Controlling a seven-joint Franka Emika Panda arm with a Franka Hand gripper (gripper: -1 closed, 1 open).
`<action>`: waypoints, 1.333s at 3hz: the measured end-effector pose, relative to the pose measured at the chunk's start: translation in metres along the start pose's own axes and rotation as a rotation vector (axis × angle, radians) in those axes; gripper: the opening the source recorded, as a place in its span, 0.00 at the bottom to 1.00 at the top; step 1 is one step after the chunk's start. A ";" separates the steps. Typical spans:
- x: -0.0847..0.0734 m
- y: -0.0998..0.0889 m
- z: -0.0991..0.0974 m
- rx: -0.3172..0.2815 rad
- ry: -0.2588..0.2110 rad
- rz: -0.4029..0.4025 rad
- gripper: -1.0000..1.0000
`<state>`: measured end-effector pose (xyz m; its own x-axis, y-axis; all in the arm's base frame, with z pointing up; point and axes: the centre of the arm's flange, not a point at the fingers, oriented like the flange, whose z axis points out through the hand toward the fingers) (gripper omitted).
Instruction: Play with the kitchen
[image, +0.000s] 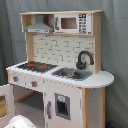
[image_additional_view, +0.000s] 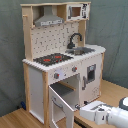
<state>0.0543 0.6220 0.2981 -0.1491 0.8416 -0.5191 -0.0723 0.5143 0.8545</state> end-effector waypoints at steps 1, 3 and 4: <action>0.012 0.031 -0.015 -0.064 0.030 0.046 1.00; 0.038 0.060 -0.049 -0.162 0.097 0.151 1.00; 0.052 0.066 -0.053 -0.194 0.122 0.204 1.00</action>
<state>-0.0109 0.6907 0.3284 -0.2960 0.8924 -0.3405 -0.2140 0.2855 0.9342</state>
